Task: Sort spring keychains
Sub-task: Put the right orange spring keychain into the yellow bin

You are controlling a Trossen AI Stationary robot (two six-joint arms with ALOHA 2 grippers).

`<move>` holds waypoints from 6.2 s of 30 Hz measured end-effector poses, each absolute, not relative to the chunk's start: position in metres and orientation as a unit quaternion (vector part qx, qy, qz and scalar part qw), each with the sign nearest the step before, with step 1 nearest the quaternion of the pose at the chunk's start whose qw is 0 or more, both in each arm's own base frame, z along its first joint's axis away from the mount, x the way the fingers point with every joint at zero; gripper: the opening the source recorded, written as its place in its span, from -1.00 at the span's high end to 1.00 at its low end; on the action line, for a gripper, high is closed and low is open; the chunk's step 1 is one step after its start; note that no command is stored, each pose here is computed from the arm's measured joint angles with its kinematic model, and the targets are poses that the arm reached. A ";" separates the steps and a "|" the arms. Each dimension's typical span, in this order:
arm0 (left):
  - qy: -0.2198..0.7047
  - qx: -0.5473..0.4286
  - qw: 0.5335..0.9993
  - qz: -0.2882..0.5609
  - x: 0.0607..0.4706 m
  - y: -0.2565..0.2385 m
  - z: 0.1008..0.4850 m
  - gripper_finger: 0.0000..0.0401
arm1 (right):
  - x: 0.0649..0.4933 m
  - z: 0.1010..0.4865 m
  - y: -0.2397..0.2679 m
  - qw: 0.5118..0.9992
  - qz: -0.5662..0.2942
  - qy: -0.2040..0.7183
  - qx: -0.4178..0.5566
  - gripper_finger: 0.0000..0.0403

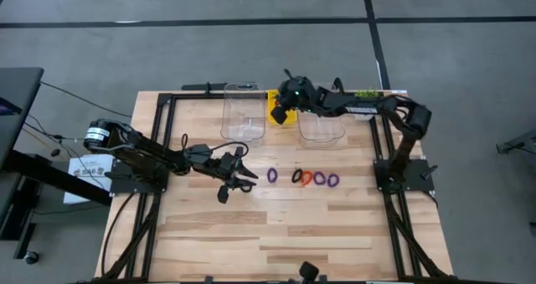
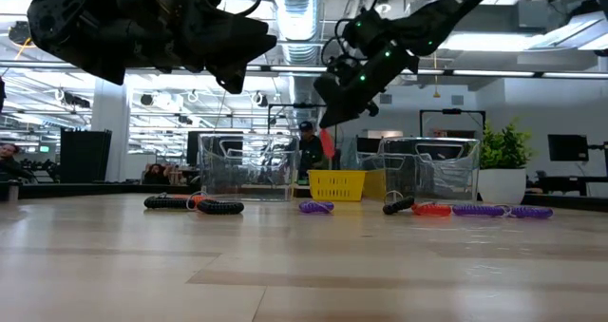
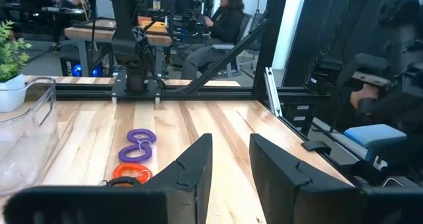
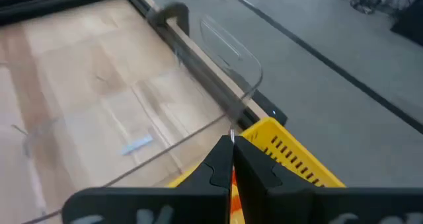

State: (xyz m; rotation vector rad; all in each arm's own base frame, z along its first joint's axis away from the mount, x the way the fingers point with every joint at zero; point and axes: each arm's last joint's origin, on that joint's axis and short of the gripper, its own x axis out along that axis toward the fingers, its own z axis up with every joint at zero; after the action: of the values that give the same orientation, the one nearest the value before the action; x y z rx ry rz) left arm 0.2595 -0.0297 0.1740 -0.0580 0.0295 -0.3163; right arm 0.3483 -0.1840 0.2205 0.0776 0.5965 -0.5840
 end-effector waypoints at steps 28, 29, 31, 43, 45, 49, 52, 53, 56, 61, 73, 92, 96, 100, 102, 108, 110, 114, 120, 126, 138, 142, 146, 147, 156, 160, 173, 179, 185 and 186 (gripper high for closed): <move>0.015 -0.029 0.987 -0.157 0.259 -0.030 0.174 0.51 | 0.339 0.218 -0.189 0.899 -0.288 0.326 0.045 0.58; 0.015 -0.029 0.987 -0.157 0.259 -0.030 0.174 0.51 | 0.339 0.217 -0.189 0.898 -0.287 0.331 0.045 0.58; 0.015 -0.029 0.987 -0.157 0.259 -0.030 0.174 0.51 | 0.337 0.215 -0.189 0.895 -0.286 0.340 0.046 0.57; 0.015 -0.029 0.987 -0.157 0.259 -0.030 0.174 0.51 | 0.309 0.268 -0.141 0.896 -0.235 0.377 0.013 0.66; 0.015 -0.029 0.987 -0.157 0.259 -0.030 0.174 0.51 | 0.304 0.277 -0.123 0.896 -0.214 0.389 0.007 0.66; 0.015 -0.029 0.987 -0.157 0.259 -0.030 0.174 0.51 | 0.289 0.279 -0.082 0.905 -0.166 0.391 -0.010 0.66; 0.015 -0.029 0.987 -0.157 0.259 -0.030 0.174 0.51 | 0.273 0.270 -0.056 0.914 -0.139 0.382 -0.007 0.66; 0.015 -0.029 0.987 -0.157 0.259 -0.030 0.174 0.51 | 0.267 0.265 -0.047 0.917 -0.132 0.376 -0.002 0.66; 0.015 -0.029 0.987 -0.157 0.259 -0.030 0.174 0.51 | 0.249 0.244 -0.022 0.930 -0.104 0.352 0.012 0.66; 0.015 -0.029 0.987 -0.157 0.259 -0.030 0.174 0.51 | 0.222 0.197 0.015 0.952 -0.042 0.300 0.031 0.66; 0.014 -0.028 0.989 -0.145 0.260 -0.029 0.174 0.51 | 0.198 0.154 0.039 0.954 0.036 0.296 -0.043 0.66; 0.014 -0.028 0.989 -0.144 0.260 -0.029 0.174 0.51 | 0.219 0.113 0.044 0.926 0.045 0.366 -0.080 0.66; 0.014 -0.028 0.989 -0.144 0.260 -0.029 0.174 0.51 | 0.227 0.111 0.045 0.923 0.036 0.373 -0.086 0.66; 0.014 -0.028 0.989 -0.144 0.260 -0.029 0.174 0.51 | 0.233 0.109 0.046 0.921 0.032 0.377 -0.089 0.66; 0.014 -0.028 0.989 -0.144 0.260 -0.029 0.174 0.51 | 0.235 0.107 0.046 0.920 0.032 0.381 -0.090 0.66; 0.014 -0.028 0.989 -0.144 0.260 -0.029 0.174 0.51 | 0.237 0.102 0.046 0.916 0.020 0.390 -0.096 0.66; 0.014 -0.028 0.989 -0.144 0.260 -0.029 0.174 0.51 | 0.237 0.101 0.046 0.915 0.013 0.391 -0.100 0.66; 0.014 -0.028 0.989 -0.145 0.260 -0.029 0.174 0.51 | 0.236 0.103 0.045 0.915 0.009 0.390 -0.101 0.66; 0.014 -0.028 0.989 -0.144 0.260 -0.029 0.174 0.51 | 0.236 0.103 0.044 0.915 -0.003 0.390 -0.107 0.84; 0.014 -0.028 0.989 -0.144 0.260 -0.029 0.174 0.51 | 0.240 0.106 0.045 0.916 0.000 0.384 -0.116 0.95; 0.014 -0.028 0.989 -0.144 0.260 -0.029 0.174 0.51 | 0.258 0.127 0.063 0.919 0.023 0.374 -0.125 0.99; 0.014 -0.028 0.989 -0.145 0.260 -0.029 0.174 0.51 | 0.263 0.135 0.073 0.918 0.037 0.372 -0.131 0.99; 0.014 -0.028 0.989 -0.144 0.260 -0.029 0.174 0.51 | 0.267 0.144 0.084 0.917 0.037 0.366 -0.153 1.00; 0.014 -0.028 0.989 -0.145 0.260 -0.029 0.174 0.51 | 0.267 0.145 0.087 0.915 0.035 0.367 -0.162 1.00; 0.014 -0.028 0.989 -0.145 0.260 -0.029 0.174 0.51 | 0.269 0.157 0.104 0.915 -0.002 0.342 -0.212 1.00; 0.014 -0.028 0.989 -0.144 0.260 -0.029 0.174 0.51 | 0.274 0.166 0.103 0.913 -0.052 0.325 -0.241 1.00; 0.014 -0.028 0.989 -0.145 0.260 -0.029 0.174 0.51 | 0.325 0.231 0.042 0.880 -0.186 0.288 -0.330 1.00; 0.015 -0.028 0.989 -0.144 0.260 -0.029 0.174 0.51 | 0.335 0.245 -0.015 0.881 -0.219 0.291 -0.301 1.00; 0.015 -0.028 0.989 -0.144 0.260 -0.029 0.174 0.51 | 0.334 0.254 -0.072 0.906 -0.217 0.277 -0.233 1.00; 0.015 -0.028 0.989 -0.144 0.260 -0.029 0.174 0.51 | 0.333 0.256 -0.080 0.912 -0.222 0.272 -0.213 1.00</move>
State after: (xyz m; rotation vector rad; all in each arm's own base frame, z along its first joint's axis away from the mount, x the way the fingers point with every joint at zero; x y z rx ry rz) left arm 0.2596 -0.0288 0.1738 -0.0567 0.0293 -0.2896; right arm 0.3328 -0.0802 0.2557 -0.4393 0.5603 -0.4585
